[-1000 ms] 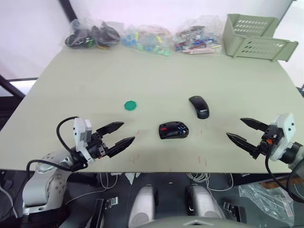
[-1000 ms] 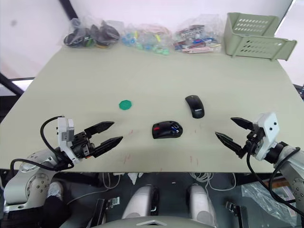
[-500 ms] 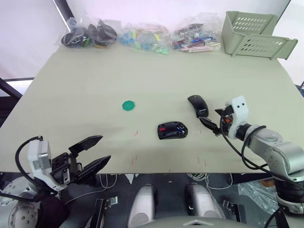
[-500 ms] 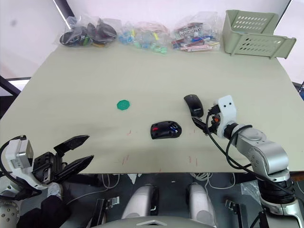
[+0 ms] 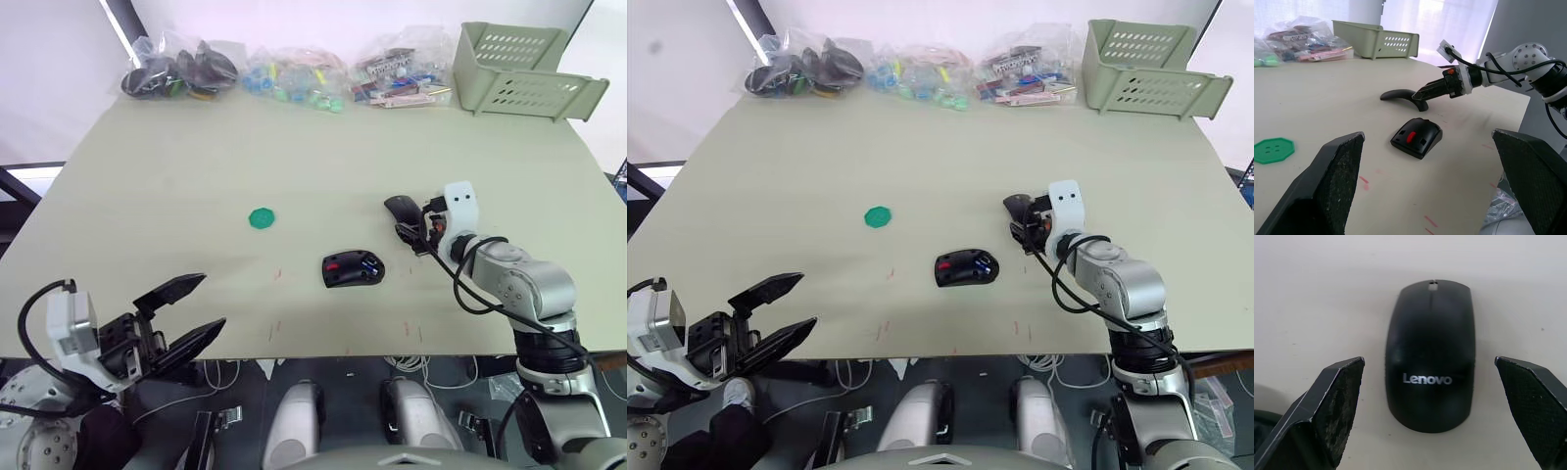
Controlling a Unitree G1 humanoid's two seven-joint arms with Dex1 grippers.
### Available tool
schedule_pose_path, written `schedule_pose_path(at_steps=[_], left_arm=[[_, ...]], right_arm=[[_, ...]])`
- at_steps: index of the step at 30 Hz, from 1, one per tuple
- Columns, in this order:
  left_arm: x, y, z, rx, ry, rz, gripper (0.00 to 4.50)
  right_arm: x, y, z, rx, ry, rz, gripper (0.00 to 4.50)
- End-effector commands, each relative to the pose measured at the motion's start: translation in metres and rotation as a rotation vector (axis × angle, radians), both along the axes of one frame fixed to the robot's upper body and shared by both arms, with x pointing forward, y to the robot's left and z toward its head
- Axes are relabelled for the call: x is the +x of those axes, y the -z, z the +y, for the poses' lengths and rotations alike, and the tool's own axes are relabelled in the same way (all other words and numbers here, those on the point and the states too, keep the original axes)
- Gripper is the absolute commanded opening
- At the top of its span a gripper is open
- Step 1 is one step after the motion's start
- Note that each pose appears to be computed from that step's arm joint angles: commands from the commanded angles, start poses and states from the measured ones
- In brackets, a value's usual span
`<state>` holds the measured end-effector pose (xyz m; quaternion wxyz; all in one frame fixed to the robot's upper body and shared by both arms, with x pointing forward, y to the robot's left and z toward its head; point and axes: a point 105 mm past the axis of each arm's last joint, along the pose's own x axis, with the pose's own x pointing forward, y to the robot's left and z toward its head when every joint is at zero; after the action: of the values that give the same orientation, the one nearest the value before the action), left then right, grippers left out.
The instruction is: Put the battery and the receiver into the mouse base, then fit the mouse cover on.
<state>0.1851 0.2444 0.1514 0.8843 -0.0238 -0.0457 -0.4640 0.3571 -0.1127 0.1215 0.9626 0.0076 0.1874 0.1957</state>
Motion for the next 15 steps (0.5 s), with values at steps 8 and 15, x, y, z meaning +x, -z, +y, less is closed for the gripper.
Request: schedule_pose_path(at_steps=[8,15], left_arm=[[0.0037,-0.0022,-0.0042,0.030,0.023,-0.023,4.43],[0.0051,-0.0033,-0.0074,0.032,0.024,-0.025,4.43]], right_arm=[[0.0025,-0.0088,0.0096,0.012,-0.012,-0.010,4.50],[0.0067,-0.0048,0.0133,0.021,-0.009,0.008,4.50]])
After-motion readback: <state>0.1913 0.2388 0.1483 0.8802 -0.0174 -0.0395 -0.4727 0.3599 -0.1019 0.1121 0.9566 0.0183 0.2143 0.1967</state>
